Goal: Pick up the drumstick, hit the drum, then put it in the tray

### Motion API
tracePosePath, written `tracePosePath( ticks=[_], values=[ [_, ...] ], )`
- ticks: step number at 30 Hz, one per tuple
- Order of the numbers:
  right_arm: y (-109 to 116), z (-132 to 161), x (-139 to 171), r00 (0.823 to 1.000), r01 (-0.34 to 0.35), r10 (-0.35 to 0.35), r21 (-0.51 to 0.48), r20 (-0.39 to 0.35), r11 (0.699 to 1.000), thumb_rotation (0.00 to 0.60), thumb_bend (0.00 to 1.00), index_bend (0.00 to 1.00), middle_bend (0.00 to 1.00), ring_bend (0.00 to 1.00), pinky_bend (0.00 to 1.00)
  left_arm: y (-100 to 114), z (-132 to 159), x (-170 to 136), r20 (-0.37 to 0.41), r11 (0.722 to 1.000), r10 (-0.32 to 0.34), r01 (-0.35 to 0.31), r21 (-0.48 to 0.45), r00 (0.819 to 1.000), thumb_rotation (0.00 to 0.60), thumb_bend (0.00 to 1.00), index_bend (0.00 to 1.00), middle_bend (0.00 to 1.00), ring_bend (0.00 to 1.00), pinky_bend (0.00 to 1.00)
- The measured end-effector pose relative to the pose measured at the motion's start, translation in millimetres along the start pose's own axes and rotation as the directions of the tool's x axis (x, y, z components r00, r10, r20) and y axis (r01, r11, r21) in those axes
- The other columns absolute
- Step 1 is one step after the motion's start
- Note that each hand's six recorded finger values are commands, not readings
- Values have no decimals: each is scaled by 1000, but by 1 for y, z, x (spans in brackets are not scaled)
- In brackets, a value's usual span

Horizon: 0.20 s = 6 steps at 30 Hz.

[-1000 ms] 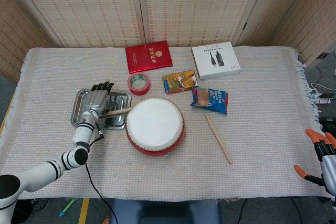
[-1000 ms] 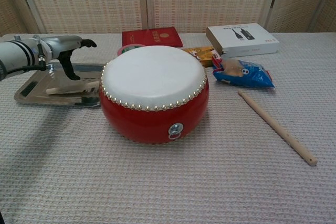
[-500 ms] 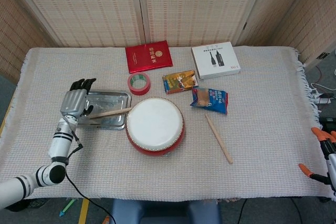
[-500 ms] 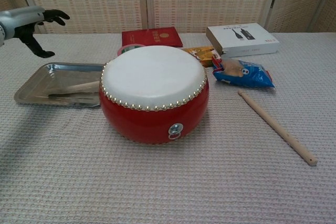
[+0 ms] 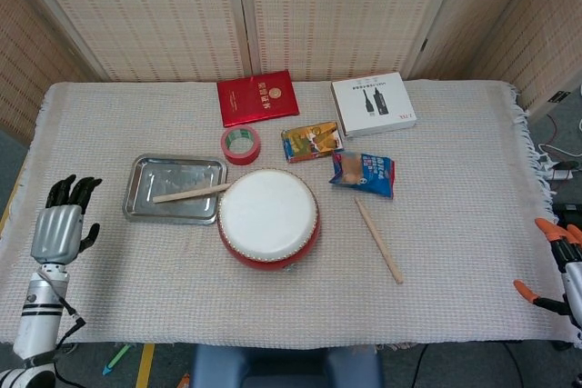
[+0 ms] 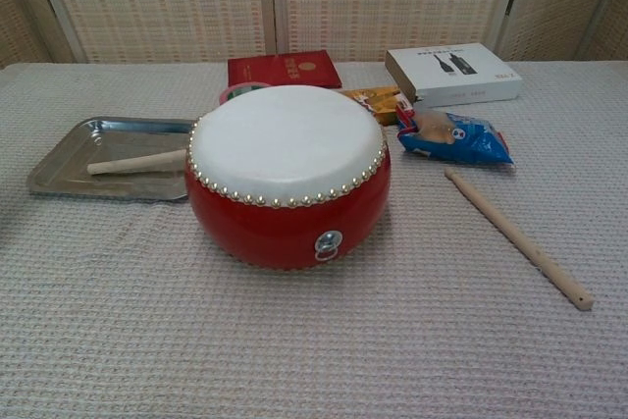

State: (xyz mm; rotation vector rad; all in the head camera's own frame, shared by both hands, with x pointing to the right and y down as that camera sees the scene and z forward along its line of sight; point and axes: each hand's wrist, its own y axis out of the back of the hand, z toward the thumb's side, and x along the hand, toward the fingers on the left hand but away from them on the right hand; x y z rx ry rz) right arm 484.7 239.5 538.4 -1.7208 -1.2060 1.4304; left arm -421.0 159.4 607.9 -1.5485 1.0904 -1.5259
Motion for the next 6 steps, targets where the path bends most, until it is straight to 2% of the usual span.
tracePosePath(
  ticks=[6],
  values=[
    [-5, 4, 1, 999, -29, 29, -25, -21, 999, 600, 183, 0, 83, 0, 0, 3, -19, -60, -21, 999, 54, -54, -2, 998, 600, 314, 162, 123, 18, 68]
  ],
)
